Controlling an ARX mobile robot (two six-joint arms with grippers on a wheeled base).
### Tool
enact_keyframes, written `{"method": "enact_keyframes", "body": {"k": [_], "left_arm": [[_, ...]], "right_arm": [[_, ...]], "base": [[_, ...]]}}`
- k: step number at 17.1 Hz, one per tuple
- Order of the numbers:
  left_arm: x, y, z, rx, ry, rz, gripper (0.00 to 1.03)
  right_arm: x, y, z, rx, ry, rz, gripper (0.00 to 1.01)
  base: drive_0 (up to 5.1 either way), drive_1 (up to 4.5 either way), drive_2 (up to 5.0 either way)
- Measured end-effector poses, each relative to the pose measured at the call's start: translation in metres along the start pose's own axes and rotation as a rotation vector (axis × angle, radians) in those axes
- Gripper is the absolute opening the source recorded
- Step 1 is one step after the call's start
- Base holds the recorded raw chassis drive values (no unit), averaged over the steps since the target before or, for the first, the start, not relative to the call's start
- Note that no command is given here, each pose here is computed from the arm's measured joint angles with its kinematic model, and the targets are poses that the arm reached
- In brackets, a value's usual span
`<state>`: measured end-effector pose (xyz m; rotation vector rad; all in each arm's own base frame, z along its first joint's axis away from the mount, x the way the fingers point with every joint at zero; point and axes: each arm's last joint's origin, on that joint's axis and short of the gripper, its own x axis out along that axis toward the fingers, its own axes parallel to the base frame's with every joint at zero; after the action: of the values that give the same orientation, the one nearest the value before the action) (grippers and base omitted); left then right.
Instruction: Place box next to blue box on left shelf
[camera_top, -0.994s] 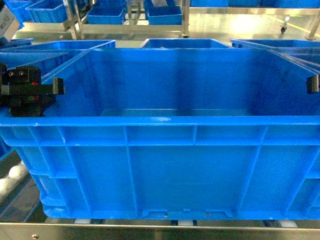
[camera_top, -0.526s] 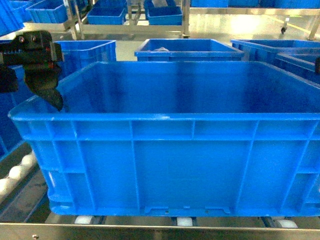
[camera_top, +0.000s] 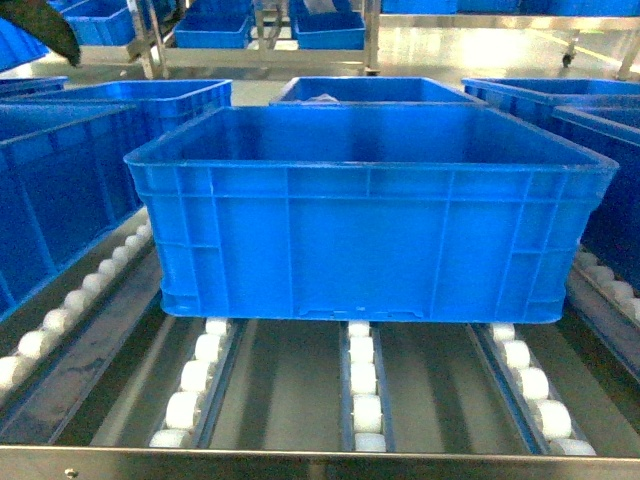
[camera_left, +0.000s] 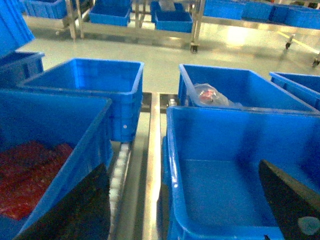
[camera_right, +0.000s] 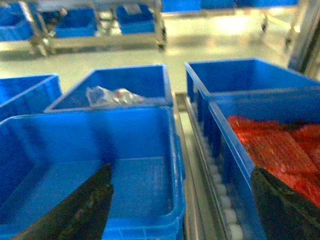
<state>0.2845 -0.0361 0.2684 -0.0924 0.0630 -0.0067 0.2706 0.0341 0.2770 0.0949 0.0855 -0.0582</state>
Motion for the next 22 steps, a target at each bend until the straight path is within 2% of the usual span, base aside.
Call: {"method": "enact_keyframes", "body": {"k": [1,3,4,6,8,9,10,12,14,21,22], "left_arm": [[-0.011,0.005,-0.008,0.028,-0.045,0.002,0.77],[-0.033,0.014,-0.022,0.056,-0.079,0.008,0.59],[-0.042,0.018,-0.030,0.065,-0.080,0.013,0.50],[-0.062,0.025,-0.052,0.076,-0.052,0.010,0.26],[-0.076,0.029,-0.062,0.075,-0.053,0.007,0.06],[-0.084,0.032,-0.066,0.077,-0.057,0.007,0.02],[-0.089,0.039,-0.070,0.078,-0.056,0.000,0.02],[-0.100,0.044,-0.077,0.076,-0.054,0.025,0.02],[-0.110,0.043,-0.083,0.078,-0.054,0.004,0.02],[-0.138,0.044,-0.099,0.078,-0.050,0.005,0.02],[-0.144,0.044,-0.106,0.078,-0.068,0.004,0.02]], "right_arm": [[-0.012,-0.005,-0.009,-0.031,-0.049,0.047,0.73],[-0.031,-0.015,-0.023,-0.058,-0.109,0.054,0.56],[-0.038,-0.019,-0.031,-0.067,-0.107,0.055,0.47],[-0.055,-0.027,-0.057,-0.080,-0.071,0.060,0.24],[-0.068,-0.033,-0.067,-0.086,-0.078,0.055,0.04],[-0.074,-0.038,-0.071,-0.089,-0.083,0.069,0.02],[-0.079,-0.044,-0.075,-0.089,-0.085,0.061,0.02],[-0.088,-0.048,-0.084,-0.088,-0.076,0.045,0.02],[-0.097,-0.048,-0.091,-0.089,-0.077,0.059,0.02],[-0.122,-0.051,-0.108,-0.089,-0.074,0.058,0.02],[-0.128,-0.052,-0.112,-0.088,-0.113,0.060,0.02]], "base": [[0.0,0.00,0.0],[0.0,0.00,0.0],[0.0,0.00,0.0],[0.0,0.00,0.0],[0.0,0.00,0.0],[0.0,0.00,0.0],[0.0,0.00,0.0],[0.0,0.00,0.0],[0.0,0.00,0.0],[0.0,0.00,0.0],[0.0,0.00,0.0]]}}
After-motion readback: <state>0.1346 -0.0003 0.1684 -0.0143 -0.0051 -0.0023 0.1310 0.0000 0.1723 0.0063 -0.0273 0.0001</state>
